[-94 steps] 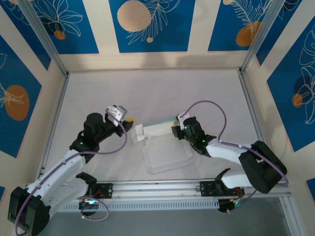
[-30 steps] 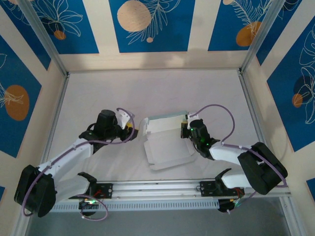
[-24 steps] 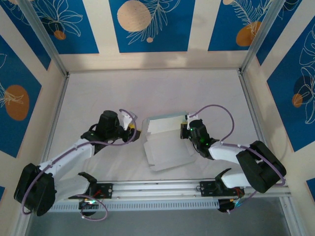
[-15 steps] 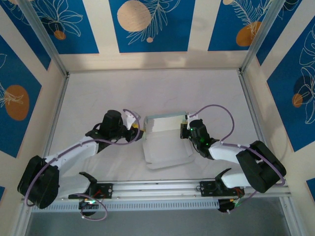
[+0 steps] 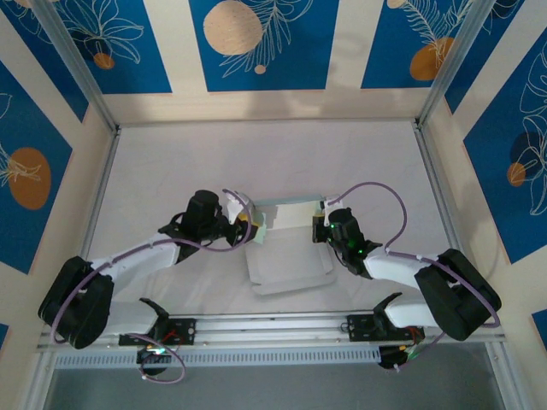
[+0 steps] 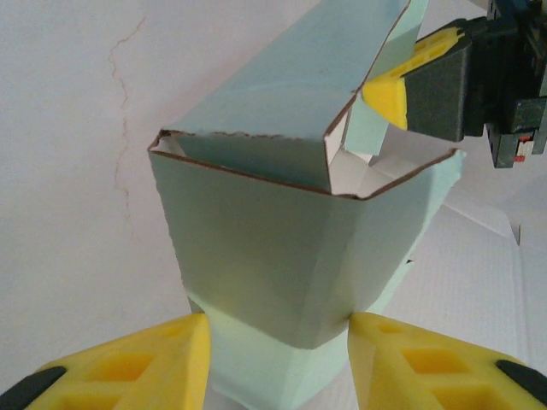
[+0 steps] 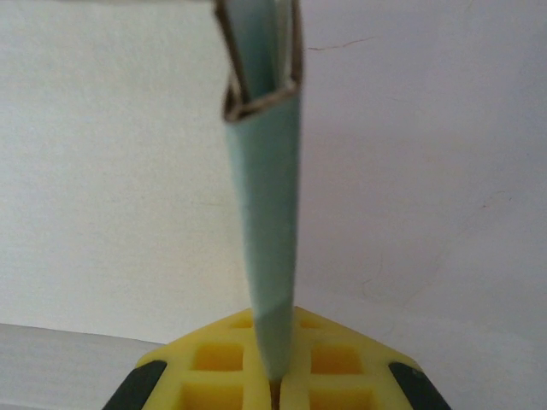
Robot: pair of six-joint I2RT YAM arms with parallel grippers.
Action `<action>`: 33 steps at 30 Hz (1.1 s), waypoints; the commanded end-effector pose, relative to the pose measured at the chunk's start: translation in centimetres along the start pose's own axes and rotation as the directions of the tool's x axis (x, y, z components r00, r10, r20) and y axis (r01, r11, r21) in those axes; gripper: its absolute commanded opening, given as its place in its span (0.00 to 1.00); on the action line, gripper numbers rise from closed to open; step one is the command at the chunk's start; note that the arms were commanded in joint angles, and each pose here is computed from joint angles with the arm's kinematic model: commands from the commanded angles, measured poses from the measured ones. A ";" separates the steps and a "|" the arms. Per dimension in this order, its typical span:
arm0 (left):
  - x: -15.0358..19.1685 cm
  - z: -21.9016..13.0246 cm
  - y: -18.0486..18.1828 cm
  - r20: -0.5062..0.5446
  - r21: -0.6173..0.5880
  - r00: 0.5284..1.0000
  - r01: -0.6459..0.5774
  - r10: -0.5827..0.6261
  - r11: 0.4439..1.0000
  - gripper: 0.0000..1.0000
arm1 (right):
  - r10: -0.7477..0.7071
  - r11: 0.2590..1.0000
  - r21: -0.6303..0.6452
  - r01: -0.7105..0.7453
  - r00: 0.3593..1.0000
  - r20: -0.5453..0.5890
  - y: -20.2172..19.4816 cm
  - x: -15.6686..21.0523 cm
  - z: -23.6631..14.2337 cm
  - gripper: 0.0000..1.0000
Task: Fold the paper box
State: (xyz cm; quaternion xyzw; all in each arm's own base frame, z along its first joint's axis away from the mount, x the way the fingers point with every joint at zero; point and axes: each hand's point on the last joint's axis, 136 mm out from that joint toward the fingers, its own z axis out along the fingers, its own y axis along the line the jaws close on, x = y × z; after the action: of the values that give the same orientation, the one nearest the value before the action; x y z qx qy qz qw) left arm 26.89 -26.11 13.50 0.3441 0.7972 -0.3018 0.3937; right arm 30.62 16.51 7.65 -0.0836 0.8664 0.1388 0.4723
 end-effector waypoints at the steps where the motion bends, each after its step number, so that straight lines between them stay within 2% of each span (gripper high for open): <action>1: -1.6 0.3 -1.4 0.068 0.069 0.996 -0.054 0.050 0.996 0.47 | 0.011 0.997 -0.076 -0.008 0.999 0.031 1.8 -1.1 -0.4 0.00; 10: -1.2 0.6 -2.8 0.074 0.156 0.992 -0.111 0.101 0.981 0.48 | 0.007 0.996 -0.083 -0.006 1.000 0.022 1.9 -1.0 -0.5 0.00; 17: -1.2 1.0 -2.6 0.074 0.154 0.991 -0.123 0.113 0.980 0.48 | -0.005 0.995 -0.102 0.007 1.000 0.014 2.3 -1.0 -0.5 0.00; 24: -1.7 1.1 -2.6 0.085 0.159 0.989 -0.135 0.123 0.978 0.55 | -0.016 0.994 -0.109 0.017 1.000 0.010 2.4 -1.0 -0.6 0.00; 31: -1.6 1.4 -1.9 0.082 0.123 0.988 -0.139 0.130 0.983 0.55 | -0.025 0.992 -0.122 0.026 1.000 0.008 2.7 -1.1 -0.7 0.00; 33: -1.7 1.5 -2.1 0.085 0.133 0.989 -0.134 0.123 0.982 0.59 | -0.034 0.991 -0.131 0.035 0.999 0.009 3.0 -1.2 -0.8 0.00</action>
State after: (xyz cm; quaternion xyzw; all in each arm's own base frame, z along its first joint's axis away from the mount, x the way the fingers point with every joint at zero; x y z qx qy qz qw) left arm 26.71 -27.36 12.74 0.3869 0.7707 -0.3175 0.3943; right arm 29.98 15.81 6.64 -0.0833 0.8798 0.1228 0.4515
